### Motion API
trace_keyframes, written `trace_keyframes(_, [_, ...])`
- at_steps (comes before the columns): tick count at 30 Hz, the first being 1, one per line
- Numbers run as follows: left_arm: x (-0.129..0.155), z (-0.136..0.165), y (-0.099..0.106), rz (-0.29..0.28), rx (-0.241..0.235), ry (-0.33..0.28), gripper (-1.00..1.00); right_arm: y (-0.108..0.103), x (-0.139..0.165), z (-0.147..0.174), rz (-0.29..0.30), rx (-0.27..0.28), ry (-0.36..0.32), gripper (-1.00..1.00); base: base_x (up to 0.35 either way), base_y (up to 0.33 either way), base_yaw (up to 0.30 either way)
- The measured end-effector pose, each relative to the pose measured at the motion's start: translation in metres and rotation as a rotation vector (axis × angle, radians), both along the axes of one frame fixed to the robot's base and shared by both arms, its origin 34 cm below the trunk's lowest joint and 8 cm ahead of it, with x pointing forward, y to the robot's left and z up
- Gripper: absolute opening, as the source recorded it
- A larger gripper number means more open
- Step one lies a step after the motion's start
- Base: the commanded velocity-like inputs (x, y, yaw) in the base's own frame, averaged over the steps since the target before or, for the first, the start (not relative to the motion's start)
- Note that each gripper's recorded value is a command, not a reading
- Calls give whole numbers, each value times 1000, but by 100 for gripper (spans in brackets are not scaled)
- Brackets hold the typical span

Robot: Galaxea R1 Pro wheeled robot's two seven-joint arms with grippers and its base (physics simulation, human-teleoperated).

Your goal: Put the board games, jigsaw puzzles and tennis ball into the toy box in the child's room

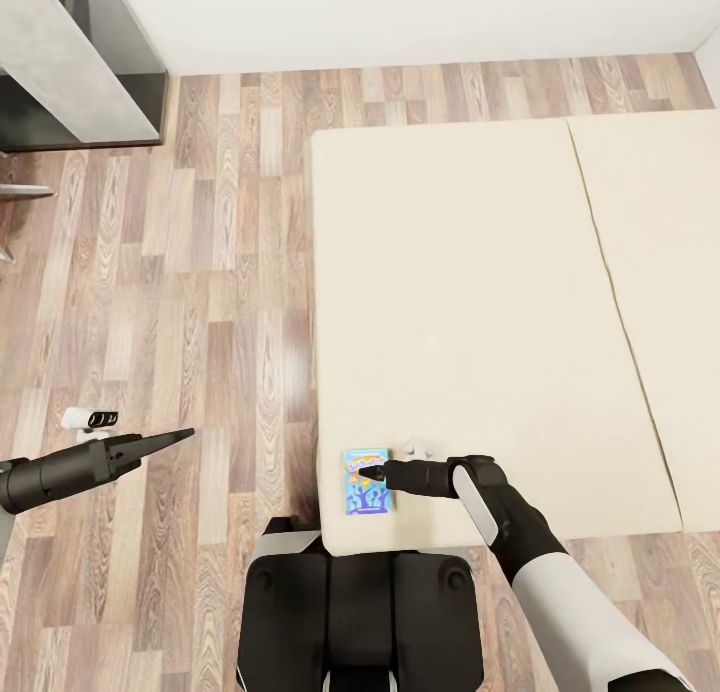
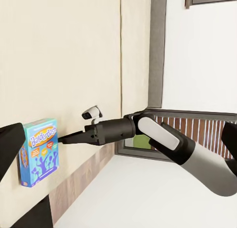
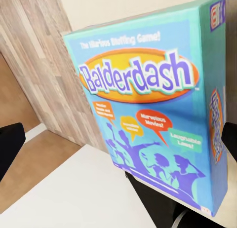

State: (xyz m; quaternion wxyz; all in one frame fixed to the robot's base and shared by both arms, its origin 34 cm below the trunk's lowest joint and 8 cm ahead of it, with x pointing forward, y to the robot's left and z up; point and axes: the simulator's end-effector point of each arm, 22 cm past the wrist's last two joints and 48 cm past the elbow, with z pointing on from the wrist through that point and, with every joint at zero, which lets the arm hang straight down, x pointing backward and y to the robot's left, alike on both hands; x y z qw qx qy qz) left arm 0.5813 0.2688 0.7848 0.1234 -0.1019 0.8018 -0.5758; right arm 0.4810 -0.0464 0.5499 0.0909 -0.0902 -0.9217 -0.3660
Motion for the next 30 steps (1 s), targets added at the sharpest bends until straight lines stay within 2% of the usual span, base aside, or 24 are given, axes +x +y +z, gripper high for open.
trace_keyframes(30, [0,0,0,-1,1,1,100,0,0,0,0,0,-2,100,-9,37,0])
